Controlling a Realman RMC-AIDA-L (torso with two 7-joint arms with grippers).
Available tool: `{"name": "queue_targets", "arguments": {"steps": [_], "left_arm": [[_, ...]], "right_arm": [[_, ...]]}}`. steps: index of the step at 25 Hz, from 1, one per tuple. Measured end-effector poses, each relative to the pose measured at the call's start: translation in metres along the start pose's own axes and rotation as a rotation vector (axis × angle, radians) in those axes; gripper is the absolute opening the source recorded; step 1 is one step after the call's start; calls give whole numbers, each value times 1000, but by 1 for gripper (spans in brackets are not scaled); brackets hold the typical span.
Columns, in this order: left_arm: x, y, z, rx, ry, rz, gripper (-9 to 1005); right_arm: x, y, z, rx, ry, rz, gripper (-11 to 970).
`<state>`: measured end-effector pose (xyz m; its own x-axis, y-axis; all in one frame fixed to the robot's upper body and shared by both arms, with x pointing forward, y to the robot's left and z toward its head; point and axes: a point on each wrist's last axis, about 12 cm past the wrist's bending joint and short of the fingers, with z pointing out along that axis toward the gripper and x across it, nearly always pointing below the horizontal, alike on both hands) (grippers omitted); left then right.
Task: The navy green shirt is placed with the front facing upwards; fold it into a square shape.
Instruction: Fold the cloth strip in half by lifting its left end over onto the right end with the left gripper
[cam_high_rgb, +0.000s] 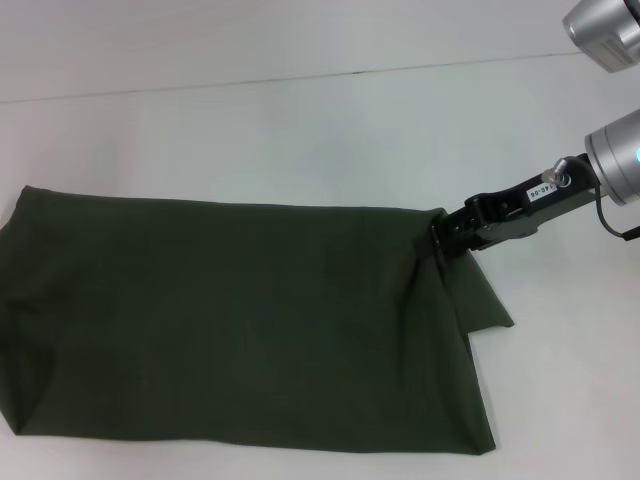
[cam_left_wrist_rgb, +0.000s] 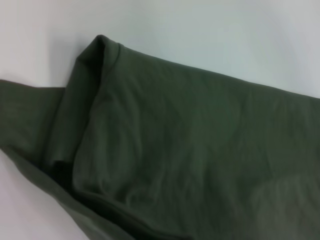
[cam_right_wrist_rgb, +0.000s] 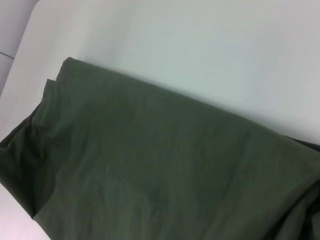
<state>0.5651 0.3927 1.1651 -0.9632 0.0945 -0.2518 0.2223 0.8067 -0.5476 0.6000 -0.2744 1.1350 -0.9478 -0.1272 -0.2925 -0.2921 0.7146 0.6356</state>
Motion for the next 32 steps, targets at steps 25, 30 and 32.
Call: {"name": "queue_targets", "arguments": {"steps": [25,30,32], "left_arm": [[-4,-44,-12,436,-162,216,-1],[-11,-69,9,605,-127,303,-2],[-11,-81,22,661,-93,335,-2]], "right_arm": [[-2,-16,-22,55,-49,46,575],[-2,-19,-22,65,-54,50,575],[-2,-20,-23,68,-56,51,575]]}}
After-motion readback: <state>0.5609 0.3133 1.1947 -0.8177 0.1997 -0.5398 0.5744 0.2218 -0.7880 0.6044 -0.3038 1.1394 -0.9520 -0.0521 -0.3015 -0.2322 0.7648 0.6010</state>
